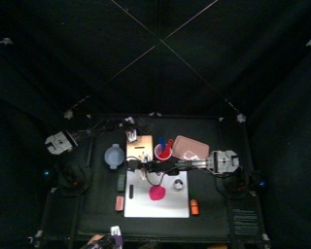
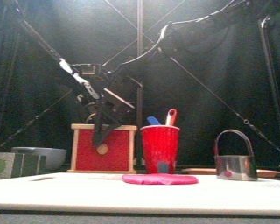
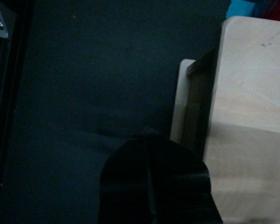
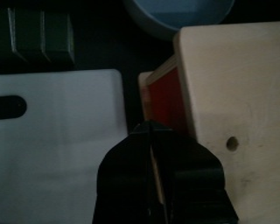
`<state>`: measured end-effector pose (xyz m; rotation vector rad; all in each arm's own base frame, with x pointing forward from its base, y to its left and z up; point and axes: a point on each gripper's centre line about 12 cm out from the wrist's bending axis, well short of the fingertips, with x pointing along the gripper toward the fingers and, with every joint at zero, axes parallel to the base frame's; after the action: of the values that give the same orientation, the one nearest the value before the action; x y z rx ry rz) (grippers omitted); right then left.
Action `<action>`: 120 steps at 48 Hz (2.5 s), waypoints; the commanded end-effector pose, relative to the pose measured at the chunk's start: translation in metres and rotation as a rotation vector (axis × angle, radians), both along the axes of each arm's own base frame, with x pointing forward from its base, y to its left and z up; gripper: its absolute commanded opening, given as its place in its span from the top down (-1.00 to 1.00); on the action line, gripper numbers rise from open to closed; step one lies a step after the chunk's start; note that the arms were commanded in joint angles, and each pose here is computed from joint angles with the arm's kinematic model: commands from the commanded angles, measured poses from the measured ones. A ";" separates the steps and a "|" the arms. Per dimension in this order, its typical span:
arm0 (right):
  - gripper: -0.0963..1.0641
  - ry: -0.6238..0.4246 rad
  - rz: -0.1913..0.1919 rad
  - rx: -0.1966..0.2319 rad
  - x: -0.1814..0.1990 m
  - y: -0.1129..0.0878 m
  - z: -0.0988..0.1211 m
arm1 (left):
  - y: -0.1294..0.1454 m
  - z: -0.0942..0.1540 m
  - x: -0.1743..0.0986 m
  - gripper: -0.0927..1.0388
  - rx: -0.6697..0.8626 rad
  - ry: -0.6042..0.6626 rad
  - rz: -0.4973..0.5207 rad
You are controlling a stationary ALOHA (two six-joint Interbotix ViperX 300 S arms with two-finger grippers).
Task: Get the cutter from the drawer then cut the dough then place the extra dough in the bowl
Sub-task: Cut the dough
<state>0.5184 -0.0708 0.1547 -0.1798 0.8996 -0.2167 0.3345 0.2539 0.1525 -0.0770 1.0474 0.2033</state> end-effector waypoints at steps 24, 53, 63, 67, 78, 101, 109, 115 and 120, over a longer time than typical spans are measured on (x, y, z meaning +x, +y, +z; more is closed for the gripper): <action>0.75 -0.083 0.007 -0.032 0.011 -0.007 0.033 | 0.003 0.008 0.003 0.42 0.037 -0.022 -0.002; 0.75 -0.095 -0.015 -0.044 0.018 -0.023 0.033 | 0.009 0.008 0.003 0.42 0.099 -0.054 0.023; 0.75 -0.108 -0.017 -0.033 0.020 -0.017 0.039 | 0.014 0.013 0.004 0.42 0.149 -0.086 0.045; 0.75 -0.119 0.002 -0.025 0.021 0.000 0.051 | 0.018 0.027 0.005 0.42 0.209 -0.144 0.070; 0.75 -0.166 0.063 -0.003 0.012 0.042 0.084 | 0.019 0.066 -0.001 0.42 0.337 -0.291 0.141; 0.63 -0.115 0.101 0.111 -0.094 0.091 0.116 | -0.143 0.097 0.004 0.41 0.352 -0.646 0.051; 0.36 -0.070 0.053 0.236 -0.135 0.095 0.105 | -0.211 0.093 -0.009 0.41 0.333 -0.760 -0.040; 0.03 -0.013 0.011 0.318 -0.161 0.098 0.093 | -0.251 0.086 -0.017 0.41 0.291 -0.841 -0.087; -0.36 0.042 -0.022 0.357 -0.175 0.098 0.081 | -0.266 0.080 -0.025 0.40 0.251 -0.892 -0.088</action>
<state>0.3494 0.0282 0.2244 0.1359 0.9929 -0.0722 0.3112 -0.0061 0.2264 0.1112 0.1859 0.1965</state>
